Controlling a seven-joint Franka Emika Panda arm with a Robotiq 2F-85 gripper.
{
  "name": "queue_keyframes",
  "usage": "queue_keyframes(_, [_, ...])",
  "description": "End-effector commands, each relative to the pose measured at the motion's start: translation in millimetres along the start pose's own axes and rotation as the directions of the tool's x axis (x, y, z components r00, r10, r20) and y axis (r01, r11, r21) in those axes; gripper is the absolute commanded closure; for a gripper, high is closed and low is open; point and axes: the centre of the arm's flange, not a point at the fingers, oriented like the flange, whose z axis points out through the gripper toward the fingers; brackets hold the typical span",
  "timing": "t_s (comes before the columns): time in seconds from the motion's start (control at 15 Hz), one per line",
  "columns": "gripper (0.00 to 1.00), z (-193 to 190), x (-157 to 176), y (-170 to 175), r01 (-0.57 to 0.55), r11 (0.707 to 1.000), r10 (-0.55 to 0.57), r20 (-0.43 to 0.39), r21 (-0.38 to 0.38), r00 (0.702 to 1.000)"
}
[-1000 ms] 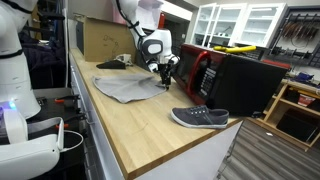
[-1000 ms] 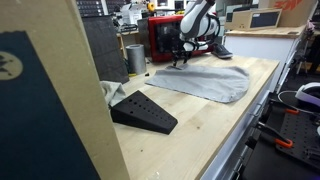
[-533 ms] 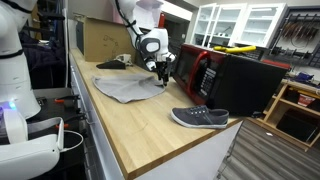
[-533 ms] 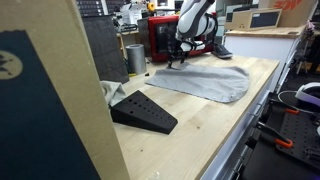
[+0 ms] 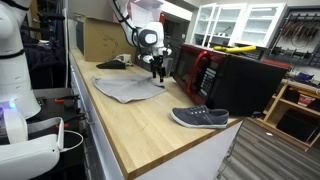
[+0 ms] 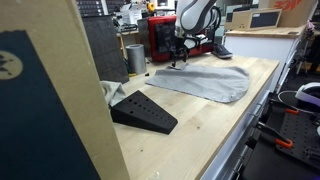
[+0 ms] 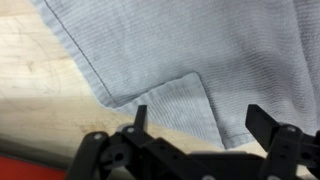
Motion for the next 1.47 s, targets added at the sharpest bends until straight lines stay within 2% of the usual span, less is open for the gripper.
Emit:
queue_keyframes(0.0, [0.0,-8.5,-22.5,-7.1,0.021,0.996,-0.02,0.021,-0.084,1.0])
queue_keyframes(0.2, [0.0,1.5,-23.4,-8.6,0.037,0.986,-0.039,-0.01,-0.164,0.999])
queue_keyframes(0.47, [0.0,9.2,-22.5,-10.9,0.054,0.971,-0.063,-0.034,-0.231,0.997])
queue_keyframes(0.93, [0.0,27.7,-23.3,-6.7,0.058,0.973,-0.066,-0.029,-0.223,0.997])
queue_keyframes(1.4, [0.0,14.0,-18.9,15.8,0.045,0.964,-0.065,-0.069,-0.264,0.995])
